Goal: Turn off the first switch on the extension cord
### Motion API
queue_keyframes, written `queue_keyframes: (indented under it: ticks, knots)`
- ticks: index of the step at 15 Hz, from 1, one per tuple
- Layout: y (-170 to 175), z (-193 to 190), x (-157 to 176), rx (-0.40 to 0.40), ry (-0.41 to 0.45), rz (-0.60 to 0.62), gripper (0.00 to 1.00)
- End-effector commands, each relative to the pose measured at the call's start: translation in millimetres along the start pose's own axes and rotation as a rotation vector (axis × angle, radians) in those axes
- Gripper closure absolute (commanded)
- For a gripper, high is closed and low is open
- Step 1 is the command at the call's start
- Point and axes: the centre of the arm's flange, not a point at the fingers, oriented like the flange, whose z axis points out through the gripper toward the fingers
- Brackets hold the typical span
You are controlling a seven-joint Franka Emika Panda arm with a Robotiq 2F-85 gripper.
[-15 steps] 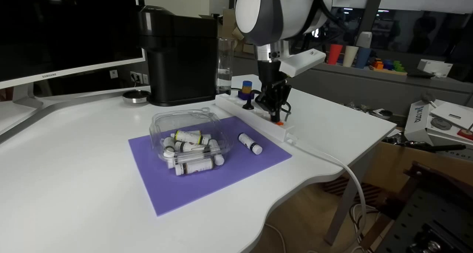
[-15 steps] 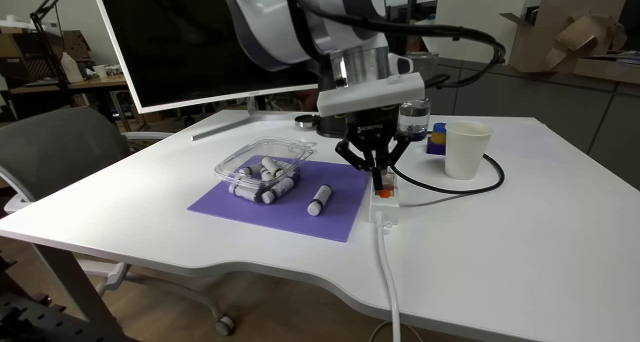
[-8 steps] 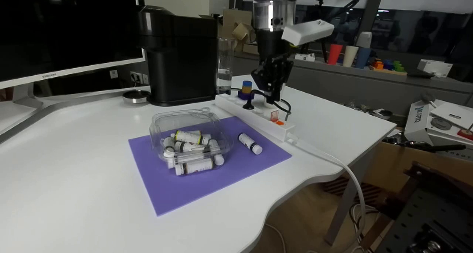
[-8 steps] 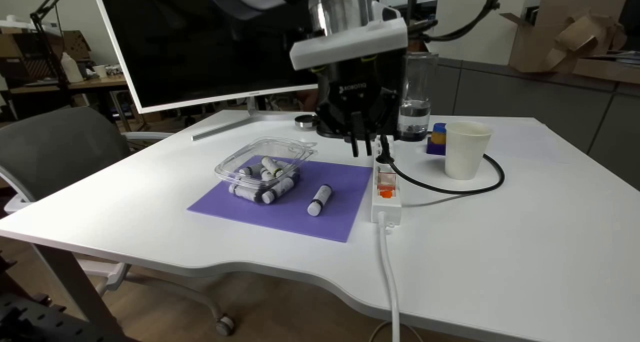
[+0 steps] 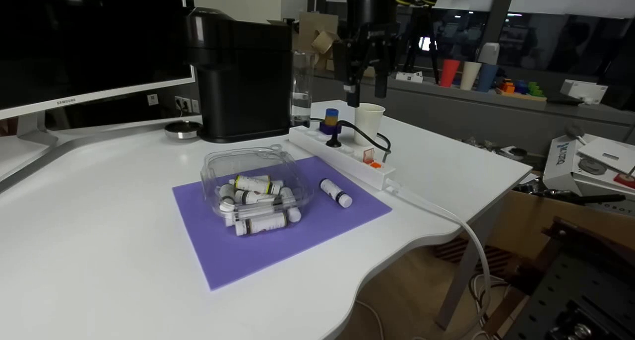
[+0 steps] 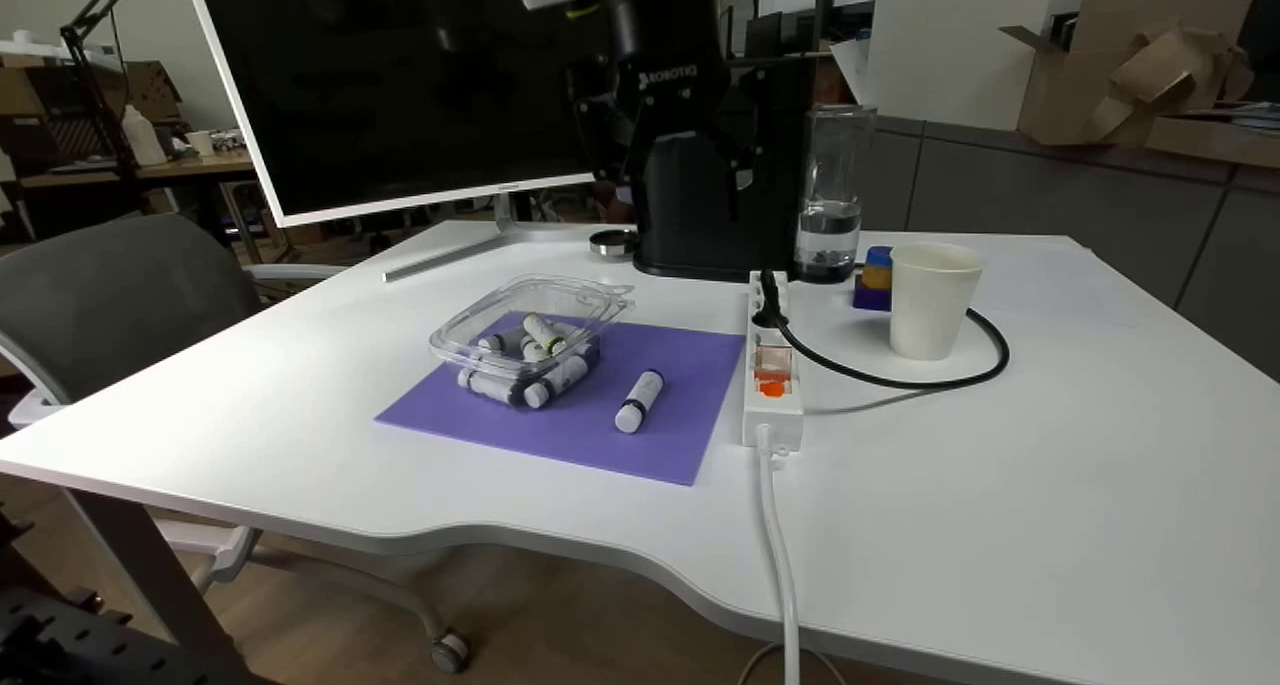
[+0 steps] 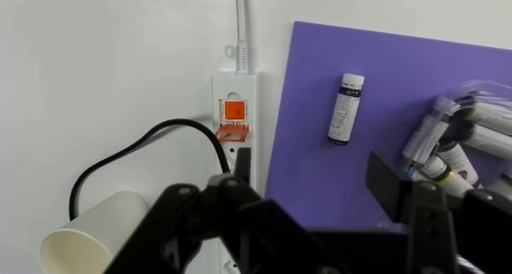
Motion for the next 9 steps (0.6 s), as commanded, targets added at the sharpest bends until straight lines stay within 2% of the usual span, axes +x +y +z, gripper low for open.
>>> queue_keyframes:
  ticks: [1, 7, 9]
  knots:
    - [-5, -25, -15, 0.019, 0.000, 0.055, 0.00]
    - [2, -36, -21, 0.066, 0.036, 0.159, 0.00]
    - [10, -33, -22, 0.079, 0.023, 0.189, 0.00]
